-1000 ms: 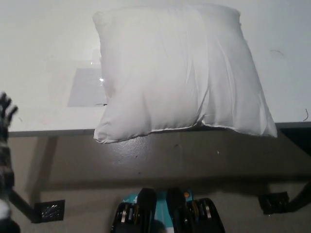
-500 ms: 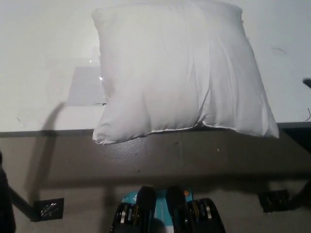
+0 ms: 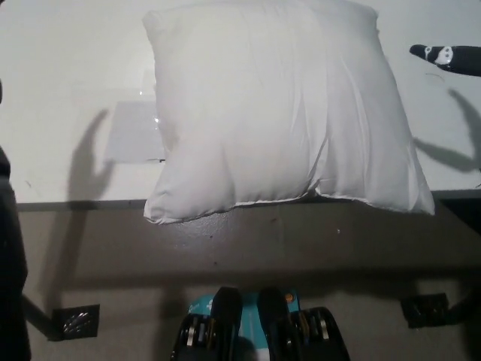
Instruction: The robot uses both hands to lift the pillow and then drops it on the table
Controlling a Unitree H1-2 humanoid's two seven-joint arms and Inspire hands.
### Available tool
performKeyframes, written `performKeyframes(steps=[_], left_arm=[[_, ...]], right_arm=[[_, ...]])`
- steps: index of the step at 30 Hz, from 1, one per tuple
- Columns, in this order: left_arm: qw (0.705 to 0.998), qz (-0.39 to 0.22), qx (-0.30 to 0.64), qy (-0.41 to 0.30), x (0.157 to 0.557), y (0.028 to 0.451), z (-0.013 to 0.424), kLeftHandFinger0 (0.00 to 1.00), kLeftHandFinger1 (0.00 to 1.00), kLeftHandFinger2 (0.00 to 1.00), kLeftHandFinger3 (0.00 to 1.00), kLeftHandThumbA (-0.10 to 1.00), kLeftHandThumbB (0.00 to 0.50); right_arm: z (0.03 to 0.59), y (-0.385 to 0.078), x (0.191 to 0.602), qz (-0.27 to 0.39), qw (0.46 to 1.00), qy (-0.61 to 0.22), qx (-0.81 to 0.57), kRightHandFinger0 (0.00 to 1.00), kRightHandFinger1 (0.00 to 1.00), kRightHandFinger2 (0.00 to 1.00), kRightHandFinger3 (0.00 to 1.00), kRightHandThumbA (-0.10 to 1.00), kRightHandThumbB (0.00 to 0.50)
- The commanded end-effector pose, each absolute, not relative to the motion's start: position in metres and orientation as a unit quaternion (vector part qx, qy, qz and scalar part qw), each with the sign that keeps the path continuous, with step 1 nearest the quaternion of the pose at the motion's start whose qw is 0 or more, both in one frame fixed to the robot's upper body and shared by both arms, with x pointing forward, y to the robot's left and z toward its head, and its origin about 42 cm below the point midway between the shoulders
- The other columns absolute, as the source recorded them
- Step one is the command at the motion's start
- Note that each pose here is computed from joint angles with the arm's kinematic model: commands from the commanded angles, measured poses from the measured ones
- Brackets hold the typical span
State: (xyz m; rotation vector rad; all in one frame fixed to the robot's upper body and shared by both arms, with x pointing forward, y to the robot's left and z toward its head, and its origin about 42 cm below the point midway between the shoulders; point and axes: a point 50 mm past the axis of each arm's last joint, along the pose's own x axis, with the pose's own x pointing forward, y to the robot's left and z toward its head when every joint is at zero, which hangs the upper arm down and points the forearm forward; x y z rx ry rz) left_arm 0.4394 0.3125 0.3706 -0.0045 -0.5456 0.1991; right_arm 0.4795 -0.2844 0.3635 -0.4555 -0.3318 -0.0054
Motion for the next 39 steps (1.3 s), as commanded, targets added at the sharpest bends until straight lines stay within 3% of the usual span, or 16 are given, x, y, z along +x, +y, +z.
performKeyframes(steps=[1, 4, 8, 9, 13, 14, 15, 16, 18, 20, 24, 29, 32, 35, 39], left_arm=[[0.954, 0.104, 0.012, -0.279, 0.452, 0.318, 0.400, 1.00, 1.00, 1.00, 1.00, 1.00, 0.295], [0.961, 0.112, 0.019, -0.252, 0.460, 0.321, 0.395, 1.00, 1.00, 1.00, 1.00, 1.00, 0.321], [0.964, 0.120, 0.039, -0.235, 0.462, 0.326, 0.382, 1.00, 1.00, 1.00, 1.00, 1.00, 0.290], [0.971, 0.114, 0.045, -0.207, 0.468, 0.323, 0.374, 1.00, 1.00, 1.00, 1.00, 1.00, 0.304], [0.980, 0.106, 0.063, -0.158, 0.482, 0.322, 0.352, 1.00, 1.00, 1.00, 1.00, 1.00, 0.258], [0.981, 0.105, 0.066, -0.148, 0.485, 0.322, 0.346, 1.00, 1.00, 1.00, 1.00, 1.00, 0.238], [0.983, 0.102, 0.064, -0.139, 0.490, 0.320, 0.337, 1.00, 1.00, 1.00, 1.00, 1.00, 0.256], [0.985, 0.101, 0.065, -0.127, 0.493, 0.319, 0.329, 1.00, 1.00, 1.00, 1.00, 1.00, 0.245], [0.987, 0.097, 0.075, -0.104, 0.499, 0.316, 0.310, 1.00, 1.00, 1.00, 1.00, 1.00, 0.233], [0.988, 0.095, 0.079, -0.095, 0.501, 0.313, 0.298, 1.00, 1.00, 1.00, 1.00, 1.00, 0.223], [0.993, 0.085, 0.056, -0.066, 0.507, 0.301, 0.262, 1.00, 1.00, 1.00, 1.00, 1.00, 0.251], [0.995, 0.075, 0.036, -0.057, 0.507, 0.282, 0.236, 1.00, 1.00, 1.00, 1.00, 1.00, 0.252], [0.997, 0.060, 0.014, -0.047, 0.506, 0.266, 0.217, 1.00, 1.00, 1.00, 1.00, 1.00, 0.245], [0.997, 0.055, 0.013, -0.045, 0.506, 0.257, 0.207, 1.00, 1.00, 1.00, 1.00, 1.00, 0.268], [0.998, 0.047, 0.002, -0.041, 0.505, 0.239, 0.198, 1.00, 1.00, 1.00, 1.00, 1.00, 0.236]], right_arm=[[0.395, -0.286, 0.499, -0.009, 0.954, -0.181, -0.238, 1.00, 1.00, 1.00, 1.00, 1.00, 0.440], [0.394, -0.283, 0.510, -0.006, 0.964, -0.162, -0.211, 1.00, 1.00, 1.00, 1.00, 1.00, 0.445], [0.395, -0.271, 0.528, 0.004, 0.965, -0.160, -0.209, 1.00, 1.00, 1.00, 1.00, 1.00, 0.428], [0.387, -0.268, 0.534, 0.025, 0.974, -0.159, -0.161, 1.00, 1.00, 1.00, 1.00, 1.00, 0.400], [0.361, -0.260, 0.543, 0.021, 0.983, -0.130, -0.128, 1.00, 1.00, 1.00, 1.00, 1.00, 0.479], [0.354, -0.259, 0.544, 0.020, 0.984, -0.128, -0.124, 1.00, 1.00, 1.00, 1.00, 1.00, 0.476], [0.347, -0.260, 0.545, 0.015, 0.984, -0.127, -0.124, 1.00, 1.00, 1.00, 1.00, 1.00, 0.466], [0.340, -0.259, 0.546, 0.012, 0.985, -0.122, -0.120, 1.00, 1.00, 1.00, 1.00, 1.00, 0.427], [0.325, -0.256, 0.547, 0.008, 0.988, -0.109, -0.108, 1.00, 1.00, 1.00, 1.00, 1.00, 0.406], [0.317, -0.255, 0.548, 0.007, 0.989, -0.103, -0.108, 1.00, 1.00, 1.00, 1.00, 1.00, 0.408], [0.300, -0.250, 0.551, 0.004, 0.990, -0.091, -0.112, 1.00, 1.00, 1.00, 1.00, 1.00, 0.441], [0.285, -0.249, 0.548, 0.002, 0.991, -0.080, -0.107, 1.00, 1.00, 1.00, 1.00, 1.00, 0.412], [0.269, -0.252, 0.545, 0.002, 0.993, -0.065, -0.095, 1.00, 1.00, 1.00, 1.00, 1.00, 0.368], [0.259, -0.254, 0.542, -0.001, 0.994, -0.059, -0.091, 1.00, 1.00, 1.00, 1.00, 1.00, 0.377], [0.244, -0.255, 0.538, -0.001, 0.996, -0.050, -0.073, 1.00, 1.00, 1.00, 1.00, 1.00, 0.396]])
